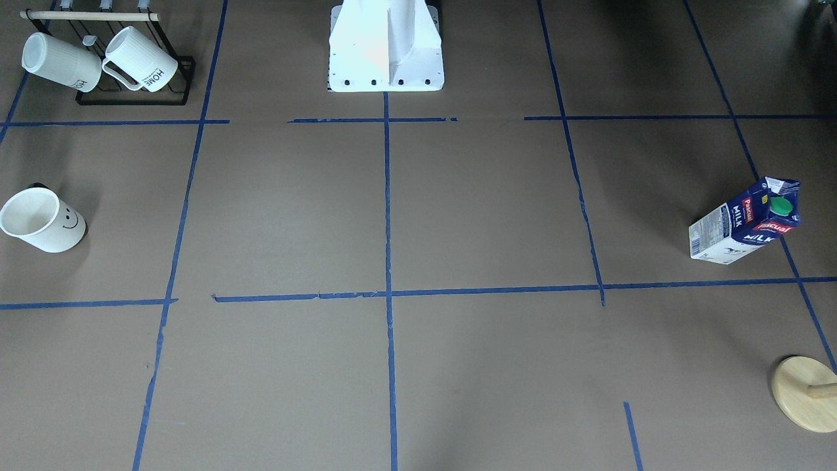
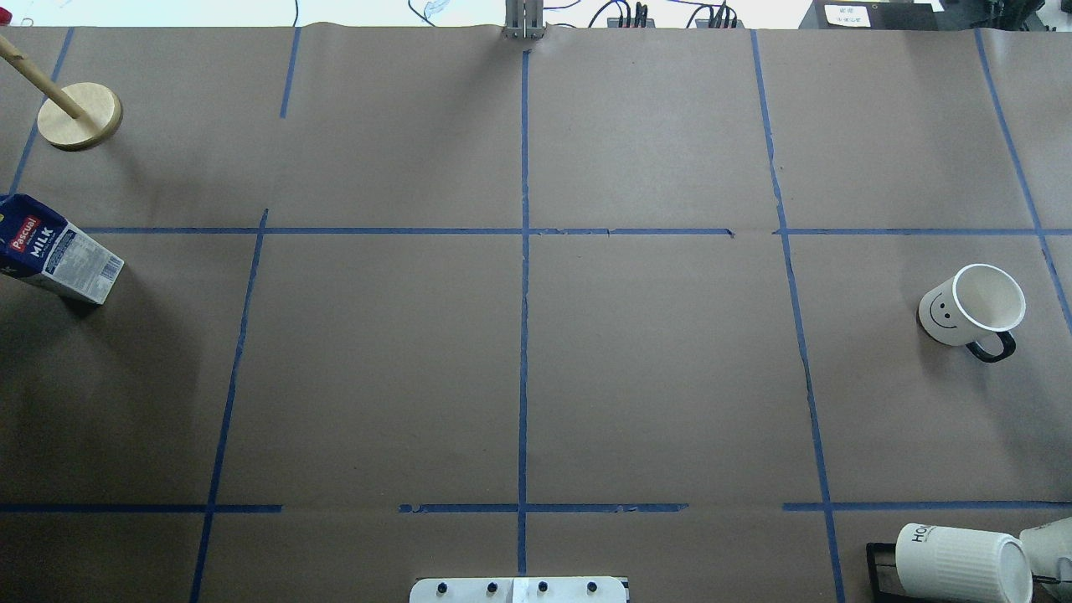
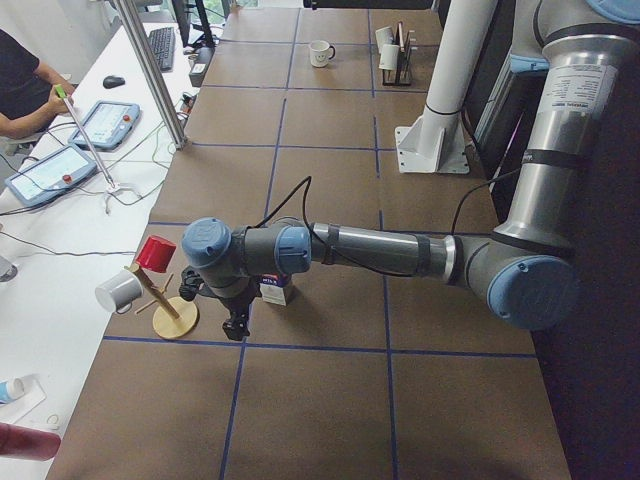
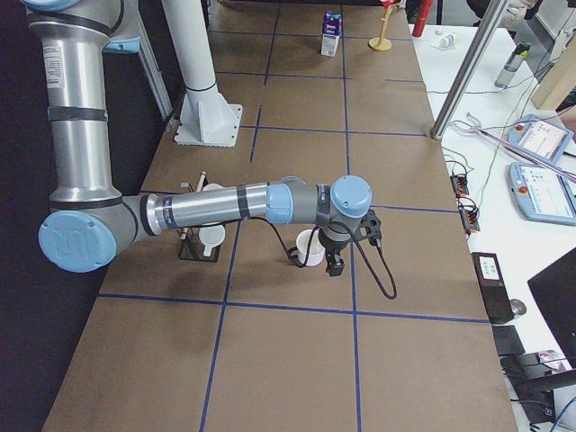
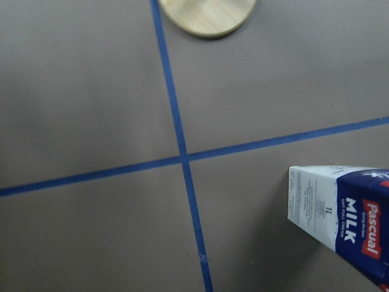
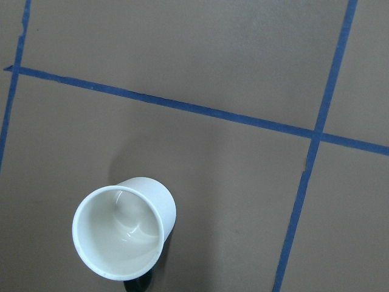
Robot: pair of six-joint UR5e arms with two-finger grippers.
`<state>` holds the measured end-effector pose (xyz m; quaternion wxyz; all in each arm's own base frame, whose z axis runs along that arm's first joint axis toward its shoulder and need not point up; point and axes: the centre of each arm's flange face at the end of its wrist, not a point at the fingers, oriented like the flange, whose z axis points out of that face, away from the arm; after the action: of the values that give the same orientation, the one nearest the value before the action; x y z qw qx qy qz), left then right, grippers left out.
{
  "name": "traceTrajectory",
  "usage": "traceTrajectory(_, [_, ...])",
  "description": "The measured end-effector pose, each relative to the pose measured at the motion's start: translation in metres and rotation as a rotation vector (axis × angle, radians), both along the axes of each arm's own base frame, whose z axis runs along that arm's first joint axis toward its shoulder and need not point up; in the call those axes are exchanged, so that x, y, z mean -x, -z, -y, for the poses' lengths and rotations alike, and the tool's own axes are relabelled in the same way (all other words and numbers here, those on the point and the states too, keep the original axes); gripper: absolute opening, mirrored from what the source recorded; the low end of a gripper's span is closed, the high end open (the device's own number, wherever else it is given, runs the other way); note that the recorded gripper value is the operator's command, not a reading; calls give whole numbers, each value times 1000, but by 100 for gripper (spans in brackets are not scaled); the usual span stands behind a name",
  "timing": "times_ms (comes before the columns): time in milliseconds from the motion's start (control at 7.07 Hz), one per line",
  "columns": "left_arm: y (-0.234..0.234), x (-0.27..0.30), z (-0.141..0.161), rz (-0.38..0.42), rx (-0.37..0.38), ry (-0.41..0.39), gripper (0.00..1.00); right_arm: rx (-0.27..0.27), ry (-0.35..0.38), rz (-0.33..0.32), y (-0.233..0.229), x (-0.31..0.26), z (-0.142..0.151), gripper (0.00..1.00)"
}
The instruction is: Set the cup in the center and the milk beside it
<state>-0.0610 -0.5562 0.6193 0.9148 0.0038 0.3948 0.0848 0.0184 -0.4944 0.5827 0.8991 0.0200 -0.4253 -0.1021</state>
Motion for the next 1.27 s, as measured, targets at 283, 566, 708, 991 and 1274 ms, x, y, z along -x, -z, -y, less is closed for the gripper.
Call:
traceTrajectory(283, [8,-4,-2,40,5,0,100,-4,-2,0,1,-2,-5,100])
traceTrajectory(566, [11,-8,-8,49,5,0,100,-2,-4,0,1,-2,-7,100])
traceTrajectory(708, [13,-9,-9,48,-2,0,100,0,-2,2,-1,-2,-9,100])
traceTrajectory(991, [1,-8,-28,47,-1,-4,100,-37,8,14,-5,2,-16,100])
traceTrajectory(1274, [-8,-8,-49,43,-47,2,100,-64,19,55,-10,16,-29,100])
